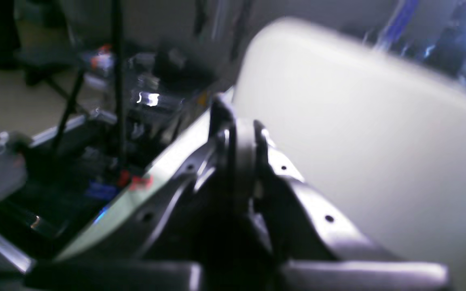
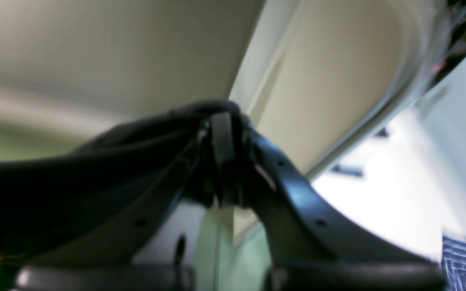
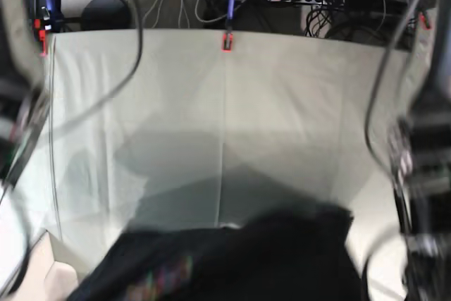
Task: Layout the t-shirt on the table in an organized manner, then fold the t-shirt properly
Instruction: 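Lift the shirt with both grippers and swing it across the table, then lower the shirt flat with both grippers holding its edge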
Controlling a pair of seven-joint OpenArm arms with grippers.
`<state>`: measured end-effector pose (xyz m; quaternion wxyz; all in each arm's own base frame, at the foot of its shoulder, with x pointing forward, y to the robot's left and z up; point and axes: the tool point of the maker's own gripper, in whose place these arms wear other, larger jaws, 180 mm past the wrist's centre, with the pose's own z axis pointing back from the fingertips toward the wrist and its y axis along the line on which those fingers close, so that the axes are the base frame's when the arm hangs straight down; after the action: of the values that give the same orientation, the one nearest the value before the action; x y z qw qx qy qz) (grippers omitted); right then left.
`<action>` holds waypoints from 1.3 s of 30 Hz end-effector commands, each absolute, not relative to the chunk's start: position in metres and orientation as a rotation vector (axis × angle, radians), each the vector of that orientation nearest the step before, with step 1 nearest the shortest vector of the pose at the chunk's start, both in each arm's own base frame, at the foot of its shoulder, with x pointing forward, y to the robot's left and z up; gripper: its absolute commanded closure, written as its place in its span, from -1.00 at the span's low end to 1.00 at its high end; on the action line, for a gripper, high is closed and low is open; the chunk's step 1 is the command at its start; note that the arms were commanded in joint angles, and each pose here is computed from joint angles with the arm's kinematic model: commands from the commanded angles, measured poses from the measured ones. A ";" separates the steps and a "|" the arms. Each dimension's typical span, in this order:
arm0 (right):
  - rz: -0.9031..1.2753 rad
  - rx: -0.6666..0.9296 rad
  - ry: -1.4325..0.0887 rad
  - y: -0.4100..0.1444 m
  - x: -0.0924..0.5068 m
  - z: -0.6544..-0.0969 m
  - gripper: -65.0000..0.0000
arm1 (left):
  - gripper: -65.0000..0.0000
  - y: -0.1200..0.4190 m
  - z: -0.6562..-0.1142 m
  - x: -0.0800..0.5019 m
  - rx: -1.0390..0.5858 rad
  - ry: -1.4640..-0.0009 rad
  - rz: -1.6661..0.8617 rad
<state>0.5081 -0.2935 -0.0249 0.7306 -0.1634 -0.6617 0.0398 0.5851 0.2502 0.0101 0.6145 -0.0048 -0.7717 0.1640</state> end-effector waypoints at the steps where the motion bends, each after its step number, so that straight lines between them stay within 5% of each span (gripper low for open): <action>1: 0.089 -0.396 -1.563 -0.301 0.504 0.022 1.00 | 1.00 0.252 0.067 0.578 0.000 -1.903 0.370; 6: 0.147 -0.431 -1.631 -0.302 0.500 0.070 1.00 | 1.00 0.247 0.120 0.571 -0.014 -1.992 0.357; 10: 0.174 -0.447 -1.566 -0.298 0.492 0.032 1.00 | 1.00 0.245 0.108 0.557 -0.018 -1.975 0.335; 21: 0.303 -0.278 -1.347 -0.220 0.436 -0.151 1.00 | 1.00 0.294 -0.064 0.470 0.074 -1.743 0.408; 31: 0.361 -0.137 -1.037 -0.181 0.334 -0.288 1.00 | 1.00 0.318 -0.275 0.361 0.193 -1.279 0.452; 39: 0.393 -0.112 -0.879 -0.176 0.262 -0.330 1.00 | 1.00 0.363 -0.329 0.281 0.294 -1.117 0.614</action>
<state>0.2579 -0.1739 -0.3377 0.8907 -0.0482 -0.4116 0.1867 0.2751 0.3540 -0.3473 0.8093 0.1219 -0.4947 0.2923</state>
